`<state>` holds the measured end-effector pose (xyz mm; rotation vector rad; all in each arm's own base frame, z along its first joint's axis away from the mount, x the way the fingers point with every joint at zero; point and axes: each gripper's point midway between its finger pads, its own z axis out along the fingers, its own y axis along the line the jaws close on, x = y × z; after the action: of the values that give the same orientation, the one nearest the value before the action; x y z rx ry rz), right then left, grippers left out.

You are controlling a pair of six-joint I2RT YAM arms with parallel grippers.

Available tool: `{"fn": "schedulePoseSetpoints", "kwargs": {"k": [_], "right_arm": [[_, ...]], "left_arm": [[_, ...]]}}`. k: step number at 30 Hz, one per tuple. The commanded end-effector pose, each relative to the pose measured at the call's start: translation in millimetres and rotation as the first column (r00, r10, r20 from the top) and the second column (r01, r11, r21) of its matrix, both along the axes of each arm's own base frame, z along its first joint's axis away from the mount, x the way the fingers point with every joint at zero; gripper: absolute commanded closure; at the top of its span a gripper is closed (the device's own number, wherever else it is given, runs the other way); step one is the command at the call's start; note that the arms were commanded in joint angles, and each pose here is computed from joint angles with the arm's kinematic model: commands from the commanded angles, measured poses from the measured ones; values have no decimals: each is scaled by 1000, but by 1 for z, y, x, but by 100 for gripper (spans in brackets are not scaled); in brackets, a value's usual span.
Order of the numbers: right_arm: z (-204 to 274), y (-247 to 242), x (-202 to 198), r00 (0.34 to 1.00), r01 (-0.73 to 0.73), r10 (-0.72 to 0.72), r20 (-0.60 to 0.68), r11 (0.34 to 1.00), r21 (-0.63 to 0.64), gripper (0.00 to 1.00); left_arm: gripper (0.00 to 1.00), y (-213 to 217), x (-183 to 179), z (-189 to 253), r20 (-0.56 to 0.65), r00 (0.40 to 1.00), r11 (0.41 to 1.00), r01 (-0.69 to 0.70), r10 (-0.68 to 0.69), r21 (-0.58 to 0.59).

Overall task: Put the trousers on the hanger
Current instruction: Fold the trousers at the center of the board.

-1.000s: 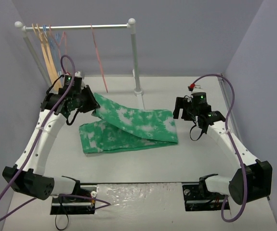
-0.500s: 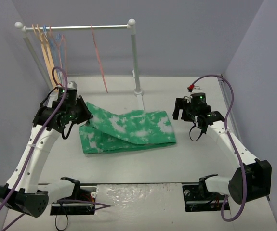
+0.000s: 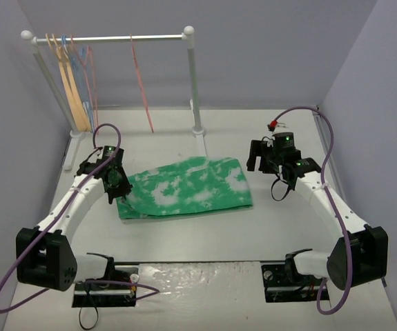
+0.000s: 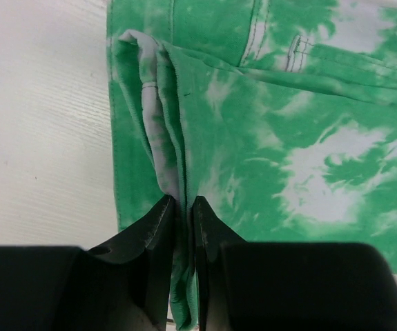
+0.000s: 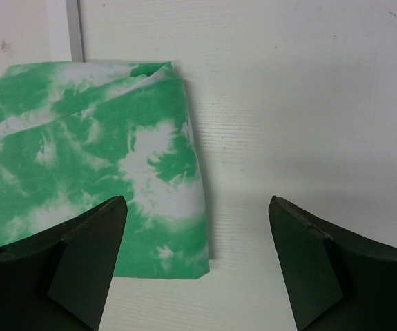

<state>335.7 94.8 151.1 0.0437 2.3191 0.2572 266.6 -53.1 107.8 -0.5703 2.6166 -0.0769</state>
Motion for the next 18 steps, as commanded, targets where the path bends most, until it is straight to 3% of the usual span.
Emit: {"fn": "schedulePoseSetpoints", "kwargs": {"k": [1, 9, 16, 18], "right_arm": [[10, 0, 7, 999, -11, 11, 42, 1000, 4, 19], [10, 2, 9, 999, -13, 13, 44, 1000, 4, 19], [9, 0, 10, 999, -8, 8, 46, 1000, 0, 19], [9, 1, 11, 999, -9, 9, 47, 1000, 5, 19]], "left_arm": [[100, -1, 37, 53, 226, 973, 999, 40, -40, 5], [100, 2, 31, 95, 308, 948, 997, 78, -82, 27], [100, -10, 34, 148, 483, 855, 980, 193, -187, 36], [100, -10, 34, 141, 491, 846, 976, 209, -209, 54]]}}
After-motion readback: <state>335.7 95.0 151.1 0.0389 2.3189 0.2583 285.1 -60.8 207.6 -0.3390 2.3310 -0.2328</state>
